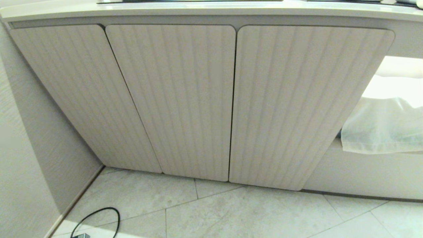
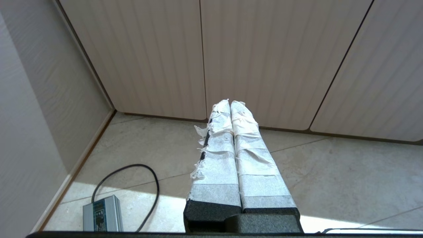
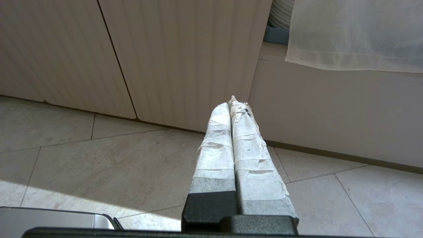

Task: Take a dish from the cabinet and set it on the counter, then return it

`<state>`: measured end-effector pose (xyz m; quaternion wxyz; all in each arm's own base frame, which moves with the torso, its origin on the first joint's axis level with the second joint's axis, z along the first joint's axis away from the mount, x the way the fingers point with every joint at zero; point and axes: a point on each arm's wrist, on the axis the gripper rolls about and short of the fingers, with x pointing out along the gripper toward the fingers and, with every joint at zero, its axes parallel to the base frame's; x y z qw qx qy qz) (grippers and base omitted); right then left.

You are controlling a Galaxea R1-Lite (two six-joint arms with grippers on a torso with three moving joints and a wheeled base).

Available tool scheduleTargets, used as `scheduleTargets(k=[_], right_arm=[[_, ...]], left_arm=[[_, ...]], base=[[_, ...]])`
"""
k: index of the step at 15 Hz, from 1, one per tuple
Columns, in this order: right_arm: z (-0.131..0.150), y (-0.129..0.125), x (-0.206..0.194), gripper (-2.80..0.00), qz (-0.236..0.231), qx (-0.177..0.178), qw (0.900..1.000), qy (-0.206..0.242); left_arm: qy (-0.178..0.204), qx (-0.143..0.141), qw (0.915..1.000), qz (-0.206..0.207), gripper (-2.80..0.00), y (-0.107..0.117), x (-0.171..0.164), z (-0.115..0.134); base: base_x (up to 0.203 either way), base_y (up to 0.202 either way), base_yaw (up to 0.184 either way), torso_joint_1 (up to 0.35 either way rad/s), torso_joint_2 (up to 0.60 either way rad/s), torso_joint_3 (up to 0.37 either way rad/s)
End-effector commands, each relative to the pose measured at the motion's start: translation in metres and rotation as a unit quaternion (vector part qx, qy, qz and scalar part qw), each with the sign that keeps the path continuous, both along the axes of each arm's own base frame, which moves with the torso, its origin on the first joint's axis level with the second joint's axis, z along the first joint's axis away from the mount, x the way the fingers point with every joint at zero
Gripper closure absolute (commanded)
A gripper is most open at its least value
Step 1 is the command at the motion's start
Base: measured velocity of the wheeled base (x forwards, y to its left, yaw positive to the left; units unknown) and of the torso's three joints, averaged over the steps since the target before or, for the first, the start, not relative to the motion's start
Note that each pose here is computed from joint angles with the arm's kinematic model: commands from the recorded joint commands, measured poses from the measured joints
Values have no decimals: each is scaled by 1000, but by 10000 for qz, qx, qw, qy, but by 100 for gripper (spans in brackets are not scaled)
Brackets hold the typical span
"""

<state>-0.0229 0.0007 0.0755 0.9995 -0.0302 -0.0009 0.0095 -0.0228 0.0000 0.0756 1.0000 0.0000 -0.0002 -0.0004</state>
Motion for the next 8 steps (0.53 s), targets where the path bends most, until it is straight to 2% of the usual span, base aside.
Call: scheduleTargets(k=[1, 8], right_arm=[[0, 0, 0, 0, 5, -4, 10000, 6], [0, 0, 0, 0, -2, 87, 10000, 16]], left_arm=[[-3, 0, 10000, 4, 0, 0, 0, 0], [2, 0, 10000, 4, 0, 0, 0, 0]], base=[[0, 0, 0, 0, 0, 0], [0, 0, 0, 0, 0, 0]])
